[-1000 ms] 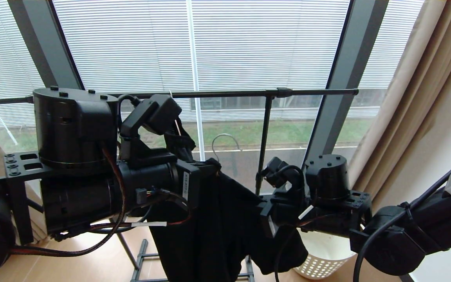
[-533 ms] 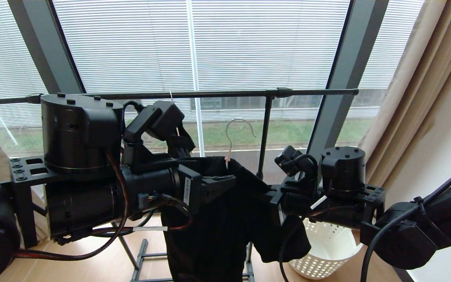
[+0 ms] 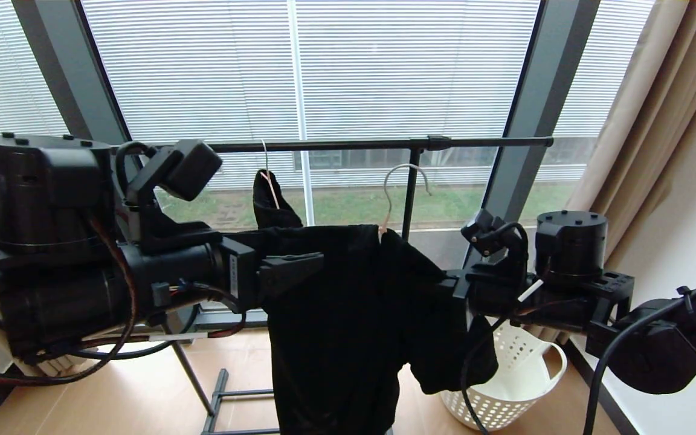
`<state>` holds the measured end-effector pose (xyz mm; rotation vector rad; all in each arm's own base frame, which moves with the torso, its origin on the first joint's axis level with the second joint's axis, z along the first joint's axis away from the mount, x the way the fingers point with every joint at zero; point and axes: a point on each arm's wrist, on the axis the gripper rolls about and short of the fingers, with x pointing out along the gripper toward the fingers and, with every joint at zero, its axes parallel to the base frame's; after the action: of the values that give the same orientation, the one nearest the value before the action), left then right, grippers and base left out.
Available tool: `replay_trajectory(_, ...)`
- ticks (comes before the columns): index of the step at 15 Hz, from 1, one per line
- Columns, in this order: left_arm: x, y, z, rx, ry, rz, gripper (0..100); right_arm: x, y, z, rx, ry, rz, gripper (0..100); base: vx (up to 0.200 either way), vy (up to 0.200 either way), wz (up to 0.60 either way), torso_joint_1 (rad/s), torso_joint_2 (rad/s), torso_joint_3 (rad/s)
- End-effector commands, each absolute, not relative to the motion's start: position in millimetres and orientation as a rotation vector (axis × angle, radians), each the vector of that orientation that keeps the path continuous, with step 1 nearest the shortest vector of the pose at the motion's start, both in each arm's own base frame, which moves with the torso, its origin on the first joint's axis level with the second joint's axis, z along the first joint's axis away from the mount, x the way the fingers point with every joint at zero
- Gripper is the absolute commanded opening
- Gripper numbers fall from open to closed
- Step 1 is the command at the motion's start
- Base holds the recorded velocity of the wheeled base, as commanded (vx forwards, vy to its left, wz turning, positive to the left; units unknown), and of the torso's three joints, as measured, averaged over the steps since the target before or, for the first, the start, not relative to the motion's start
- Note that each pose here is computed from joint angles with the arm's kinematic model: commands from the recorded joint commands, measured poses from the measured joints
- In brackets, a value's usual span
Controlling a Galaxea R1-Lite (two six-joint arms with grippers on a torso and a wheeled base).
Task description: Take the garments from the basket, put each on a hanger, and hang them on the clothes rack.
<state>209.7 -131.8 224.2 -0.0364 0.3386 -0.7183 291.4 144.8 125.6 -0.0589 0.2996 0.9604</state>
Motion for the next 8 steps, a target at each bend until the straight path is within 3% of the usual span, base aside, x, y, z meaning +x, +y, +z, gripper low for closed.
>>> replay_trajectory(1, 206.3, -89.9, 224.2, -0.084, 0.314, -0.732, 100, 297.1, 115.8, 127.7, -0.077, 0.274, 0.952, 0, 0.000, 0.000, 0.00, 0.000, 0.00, 0.000)
replay_trajectory(5, 225.3, -47.9, 183.7, -0.155, 0.321, -0.861, 100, 291.6, 87.5, 121.1, -0.179, 0.209, 1.055, 0, 0.000, 0.000, 0.00, 0.000, 0.00, 0.000)
replay_trajectory(8, 234.7, -41.5, 154.1, -0.174, 0.322, -0.936, 100, 291.3, 85.9, 120.8, -0.177, 0.203, 1.078, 0, 0.000, 0.000, 0.00, 0.000, 0.00, 0.000)
